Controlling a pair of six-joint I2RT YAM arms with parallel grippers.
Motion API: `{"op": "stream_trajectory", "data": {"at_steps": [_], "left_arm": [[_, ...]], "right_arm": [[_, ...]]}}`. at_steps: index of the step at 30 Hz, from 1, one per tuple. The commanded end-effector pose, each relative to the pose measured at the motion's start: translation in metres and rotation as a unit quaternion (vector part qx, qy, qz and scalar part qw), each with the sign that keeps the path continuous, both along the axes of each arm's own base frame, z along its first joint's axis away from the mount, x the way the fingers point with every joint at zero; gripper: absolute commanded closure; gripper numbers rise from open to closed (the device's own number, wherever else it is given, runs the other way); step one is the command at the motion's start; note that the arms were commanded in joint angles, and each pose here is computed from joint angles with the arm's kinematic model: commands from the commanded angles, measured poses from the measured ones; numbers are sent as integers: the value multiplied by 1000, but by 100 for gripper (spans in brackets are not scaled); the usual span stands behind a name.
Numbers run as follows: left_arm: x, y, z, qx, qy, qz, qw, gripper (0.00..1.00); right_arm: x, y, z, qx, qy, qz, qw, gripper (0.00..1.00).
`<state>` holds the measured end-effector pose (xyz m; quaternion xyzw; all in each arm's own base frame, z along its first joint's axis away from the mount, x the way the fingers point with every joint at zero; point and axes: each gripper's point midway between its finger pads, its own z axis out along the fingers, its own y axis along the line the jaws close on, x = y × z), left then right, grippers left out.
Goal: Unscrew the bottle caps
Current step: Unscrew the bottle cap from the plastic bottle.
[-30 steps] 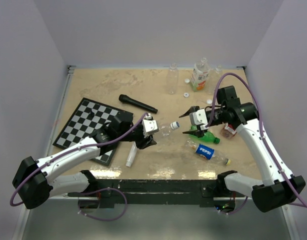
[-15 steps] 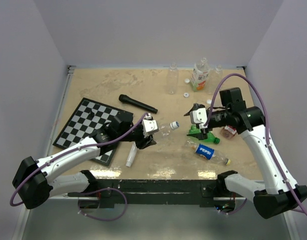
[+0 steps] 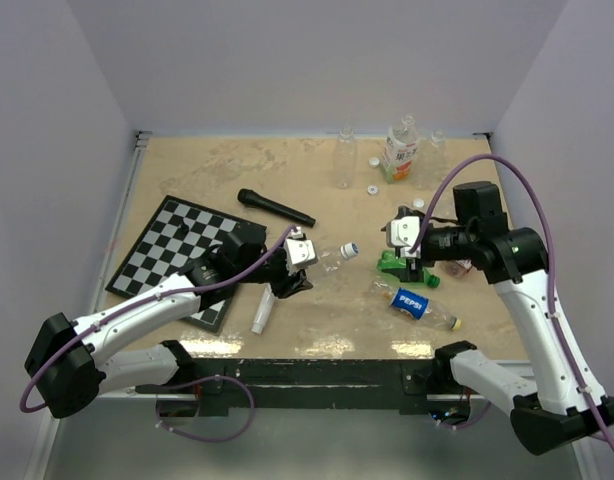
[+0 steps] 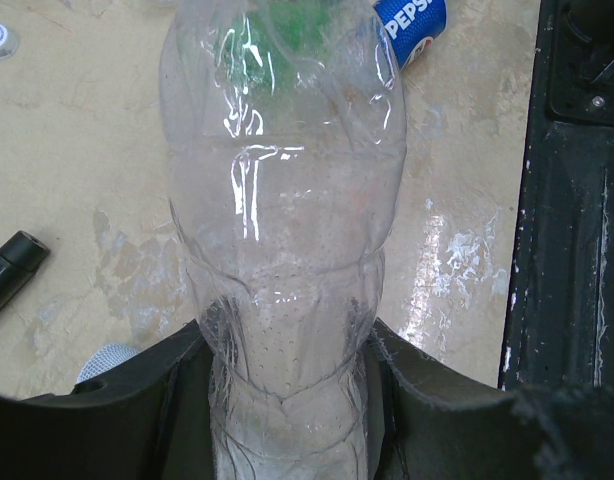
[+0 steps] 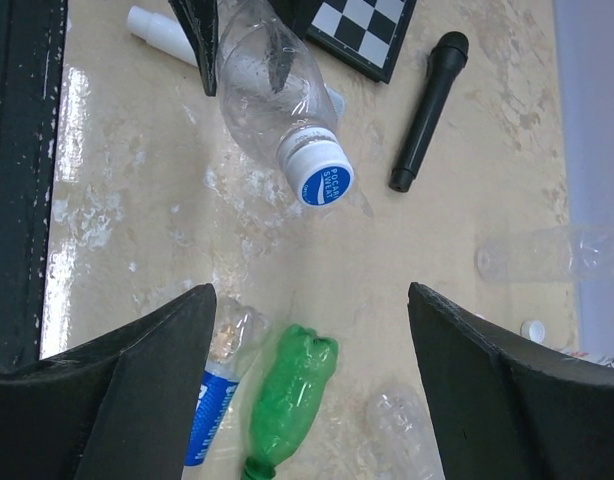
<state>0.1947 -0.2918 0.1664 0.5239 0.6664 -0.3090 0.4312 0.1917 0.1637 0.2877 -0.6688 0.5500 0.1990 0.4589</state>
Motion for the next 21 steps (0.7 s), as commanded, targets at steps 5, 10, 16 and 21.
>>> {"op": "stream_trajectory", "data": {"at_steps": [5, 10, 16, 21], "left_arm": [[4, -2, 17, -19, -21, 2, 1000, 100], [4, -2, 17, -19, -23, 2, 1000, 100], [4, -2, 17, -19, -23, 2, 1000, 100], [4, -1, 17, -18, -22, 4, 1000, 100]], "right_arm": [[-6, -6, -2, 6, 21, -34, 999, 19], [-5, -7, -7, 8, 32, -50, 998, 19], [-3, -8, -7, 14, 42, -65, 997, 19], [5, -10, -7, 16, 46, -90, 995, 19]]}}
